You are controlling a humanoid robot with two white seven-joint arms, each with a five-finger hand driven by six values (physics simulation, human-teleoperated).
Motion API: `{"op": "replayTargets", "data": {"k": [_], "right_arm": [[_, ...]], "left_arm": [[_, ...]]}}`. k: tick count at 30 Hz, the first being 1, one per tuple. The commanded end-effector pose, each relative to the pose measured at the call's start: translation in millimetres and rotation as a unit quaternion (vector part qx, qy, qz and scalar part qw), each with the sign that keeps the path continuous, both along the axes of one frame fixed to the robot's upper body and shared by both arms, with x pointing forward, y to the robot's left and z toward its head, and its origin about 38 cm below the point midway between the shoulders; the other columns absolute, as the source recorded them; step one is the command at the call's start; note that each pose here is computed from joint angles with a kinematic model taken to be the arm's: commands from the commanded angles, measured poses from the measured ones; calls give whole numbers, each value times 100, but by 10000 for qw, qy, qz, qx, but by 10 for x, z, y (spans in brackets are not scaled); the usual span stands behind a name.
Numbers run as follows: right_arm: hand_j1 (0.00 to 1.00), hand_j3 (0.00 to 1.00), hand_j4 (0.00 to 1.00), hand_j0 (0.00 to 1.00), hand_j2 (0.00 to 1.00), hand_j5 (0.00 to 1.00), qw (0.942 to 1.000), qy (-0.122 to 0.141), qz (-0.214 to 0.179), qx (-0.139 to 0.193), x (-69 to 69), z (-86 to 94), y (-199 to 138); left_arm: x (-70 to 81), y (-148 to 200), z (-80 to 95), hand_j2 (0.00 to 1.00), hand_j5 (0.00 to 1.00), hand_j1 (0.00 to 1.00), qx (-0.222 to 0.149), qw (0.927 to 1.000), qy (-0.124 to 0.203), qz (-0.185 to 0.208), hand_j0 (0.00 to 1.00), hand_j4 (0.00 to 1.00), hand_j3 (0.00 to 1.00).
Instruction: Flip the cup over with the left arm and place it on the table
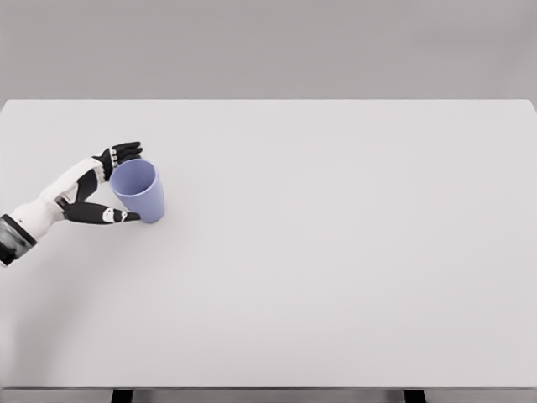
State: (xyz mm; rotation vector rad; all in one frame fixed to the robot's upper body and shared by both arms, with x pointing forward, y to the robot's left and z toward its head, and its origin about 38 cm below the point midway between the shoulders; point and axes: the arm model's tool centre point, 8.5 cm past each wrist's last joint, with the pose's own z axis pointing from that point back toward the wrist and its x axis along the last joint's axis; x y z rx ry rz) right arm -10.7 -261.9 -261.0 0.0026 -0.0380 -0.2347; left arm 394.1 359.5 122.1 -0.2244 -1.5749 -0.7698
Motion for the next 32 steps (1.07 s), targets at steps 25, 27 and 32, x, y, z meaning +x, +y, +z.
{"op": "replayTargets", "data": {"k": [25,27,32], "right_arm": [[100,100,100,100,100,100,10000,0,5,1,1,0,0],[100,100,100,100,100,100,10000,-1,-2,1,2,0,0],[100,100,100,100,100,100,10000,7,-3,2,-4,0,1]], "left_arm": [[-85,430,198,100,100,100,58,9987,-206,472,100,100,100],[-136,604,249,100,100,100,188,9978,-169,617,100,100,100],[-172,673,277,100,100,100,298,9975,-148,623,100,100,100]]}}
